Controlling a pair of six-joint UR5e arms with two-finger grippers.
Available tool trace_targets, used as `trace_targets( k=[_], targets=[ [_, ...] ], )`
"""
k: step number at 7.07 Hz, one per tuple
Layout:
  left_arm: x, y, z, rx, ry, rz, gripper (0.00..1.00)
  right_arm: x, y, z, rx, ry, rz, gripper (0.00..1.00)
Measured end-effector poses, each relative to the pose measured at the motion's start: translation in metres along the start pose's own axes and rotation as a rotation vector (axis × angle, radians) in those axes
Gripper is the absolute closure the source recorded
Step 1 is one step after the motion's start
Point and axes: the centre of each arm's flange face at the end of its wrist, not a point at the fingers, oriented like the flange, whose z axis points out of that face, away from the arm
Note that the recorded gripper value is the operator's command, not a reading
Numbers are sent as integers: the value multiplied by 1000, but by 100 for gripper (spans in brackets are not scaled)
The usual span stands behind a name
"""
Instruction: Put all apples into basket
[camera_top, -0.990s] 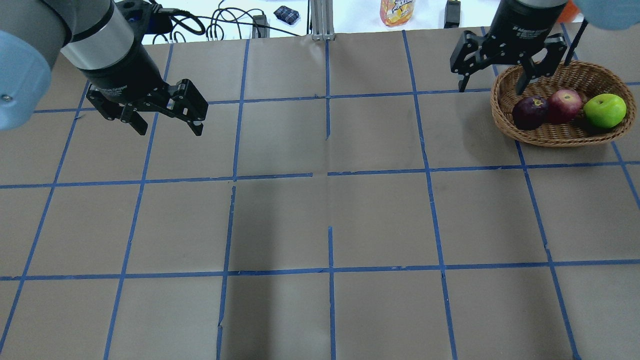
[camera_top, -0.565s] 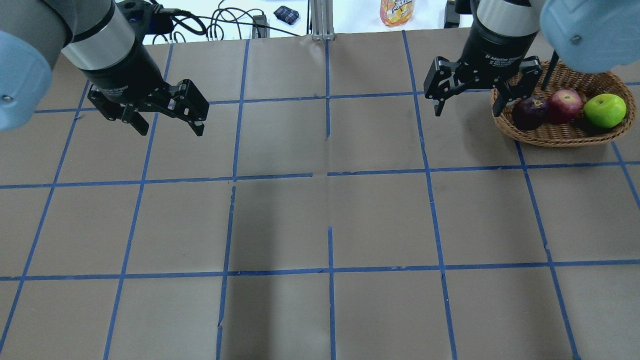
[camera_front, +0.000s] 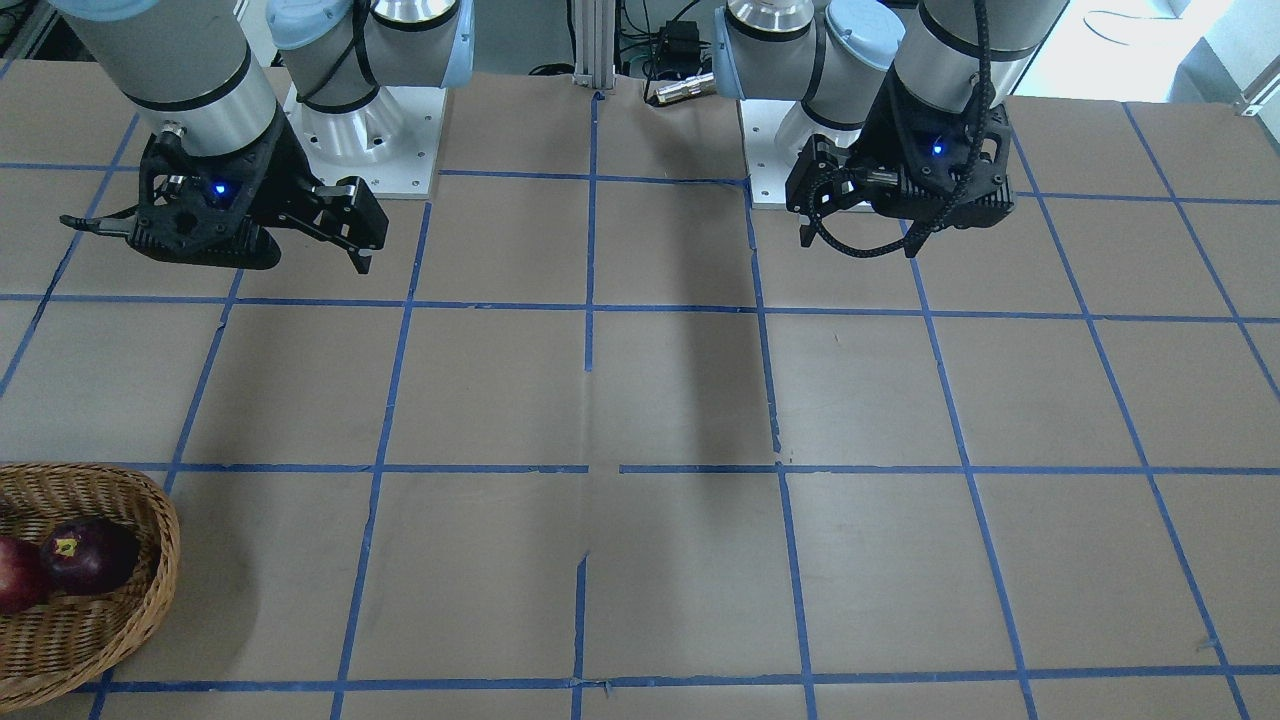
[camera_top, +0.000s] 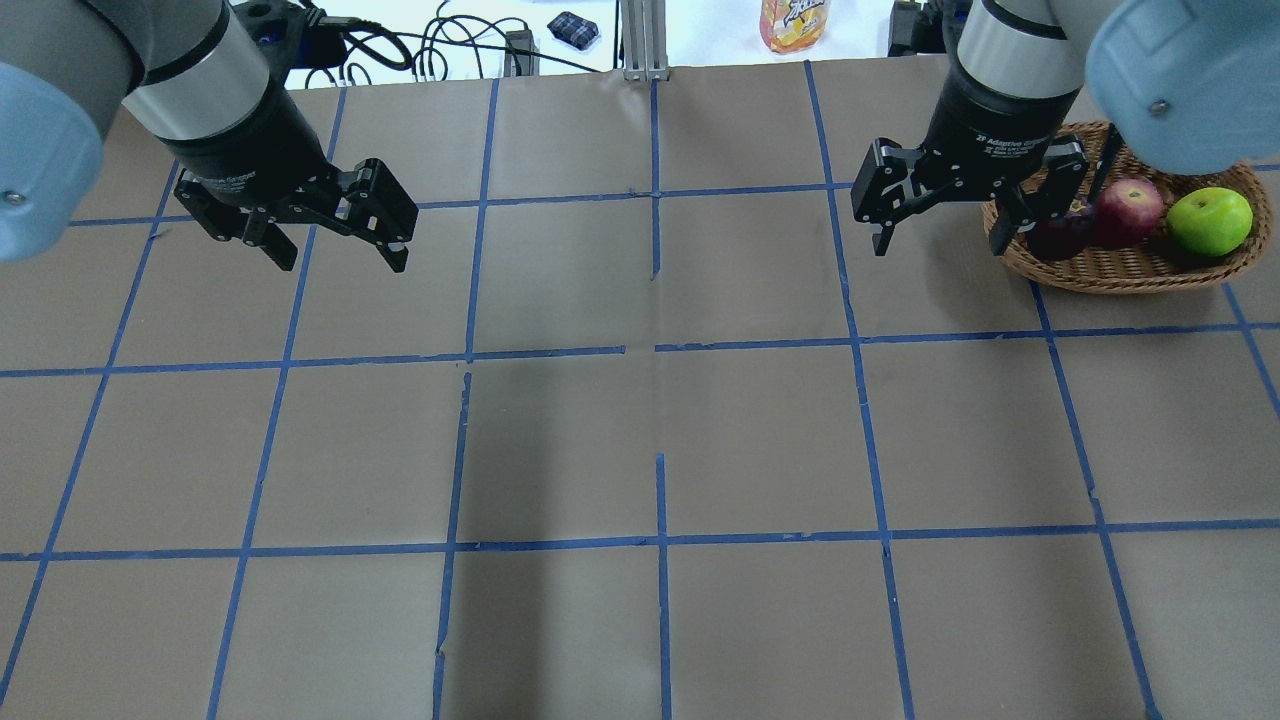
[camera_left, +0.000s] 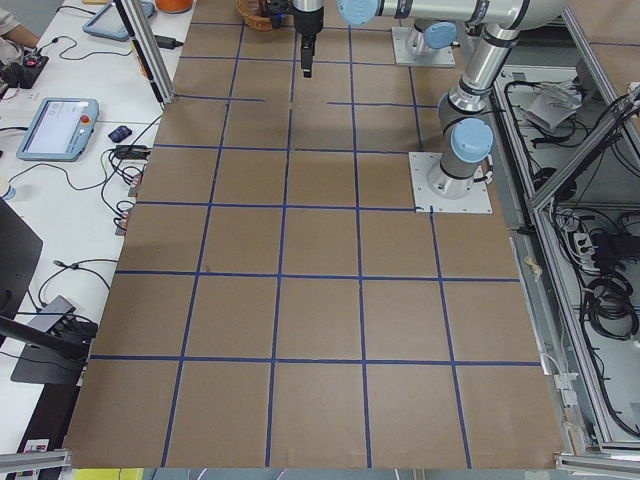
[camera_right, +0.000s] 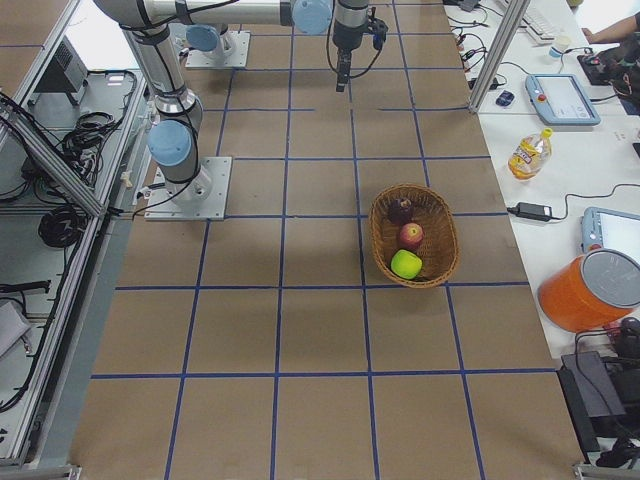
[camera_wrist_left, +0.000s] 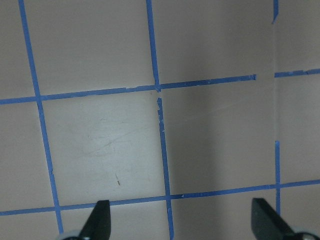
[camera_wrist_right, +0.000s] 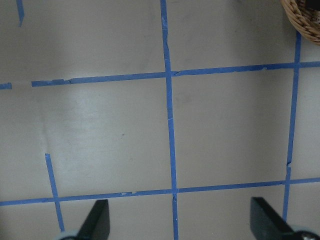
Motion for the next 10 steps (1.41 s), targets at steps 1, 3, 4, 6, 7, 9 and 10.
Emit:
trace_targets(
  k=[1,3,4,6,7,9,10],
  targets=[
    [0,0,0,0,-1,1,0,1,3,2,-2,0,1,0],
    [0,1,-1,0,-2,3,0,8,5,0,2,-3,15,0],
    [0,1,-1,0,-2,2,0,12,6,-3,9,-5,26,0],
    [0,1,0,0,-1,3,0,16,12,-10,15,-10,37,0],
    [0,1,0,-1,-2,3,0,15,15,-13,18,-20,38,0],
    [0,1,0,-2,-3,3,0,14,16,-15,20,-35,40,0],
    [0,1,0,-3,-3,4,0,14,16,-17,25,-35,40,0]
  ],
)
